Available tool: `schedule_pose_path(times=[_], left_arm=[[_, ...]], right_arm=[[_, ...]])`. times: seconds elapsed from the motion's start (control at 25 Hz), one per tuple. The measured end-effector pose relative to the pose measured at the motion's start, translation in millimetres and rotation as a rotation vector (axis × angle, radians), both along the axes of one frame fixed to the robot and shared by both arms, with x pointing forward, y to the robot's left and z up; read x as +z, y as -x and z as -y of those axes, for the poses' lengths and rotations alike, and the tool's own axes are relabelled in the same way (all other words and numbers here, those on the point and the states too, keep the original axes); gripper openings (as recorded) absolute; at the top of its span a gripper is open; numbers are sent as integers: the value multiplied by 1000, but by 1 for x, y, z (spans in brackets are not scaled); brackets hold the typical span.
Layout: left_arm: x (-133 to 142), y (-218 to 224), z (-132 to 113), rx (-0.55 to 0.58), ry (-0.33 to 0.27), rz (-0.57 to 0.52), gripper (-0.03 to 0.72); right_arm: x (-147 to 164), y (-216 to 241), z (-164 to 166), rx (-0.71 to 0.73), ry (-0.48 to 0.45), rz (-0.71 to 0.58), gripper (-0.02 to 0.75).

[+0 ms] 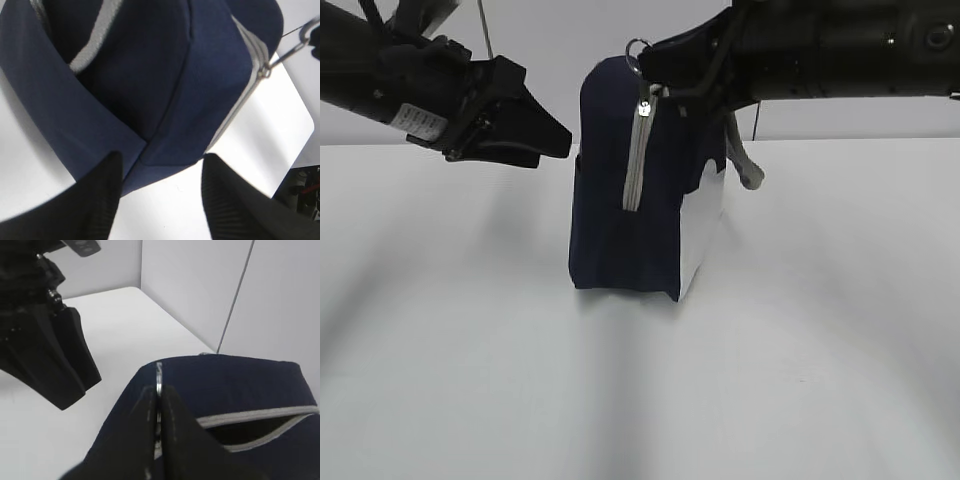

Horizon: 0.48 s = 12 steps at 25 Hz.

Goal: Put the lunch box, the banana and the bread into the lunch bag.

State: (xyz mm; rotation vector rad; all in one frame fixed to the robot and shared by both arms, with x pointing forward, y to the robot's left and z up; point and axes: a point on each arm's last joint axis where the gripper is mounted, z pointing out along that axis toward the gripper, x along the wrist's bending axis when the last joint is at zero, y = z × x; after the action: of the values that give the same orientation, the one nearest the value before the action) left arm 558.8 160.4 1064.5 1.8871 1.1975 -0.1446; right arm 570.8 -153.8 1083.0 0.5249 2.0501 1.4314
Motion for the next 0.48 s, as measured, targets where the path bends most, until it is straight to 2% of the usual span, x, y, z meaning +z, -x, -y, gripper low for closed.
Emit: schedule_pose_path(times=[0.32, 0.48], left_arm=[[-2, -1, 0, -10, -6, 8, 369], [-1, -1, 1, -16, 0, 16, 368]], right_arm=[[-17, -6, -1, 2, 39, -57, -16], [-14, -9, -1, -6, 44, -38, -16]])
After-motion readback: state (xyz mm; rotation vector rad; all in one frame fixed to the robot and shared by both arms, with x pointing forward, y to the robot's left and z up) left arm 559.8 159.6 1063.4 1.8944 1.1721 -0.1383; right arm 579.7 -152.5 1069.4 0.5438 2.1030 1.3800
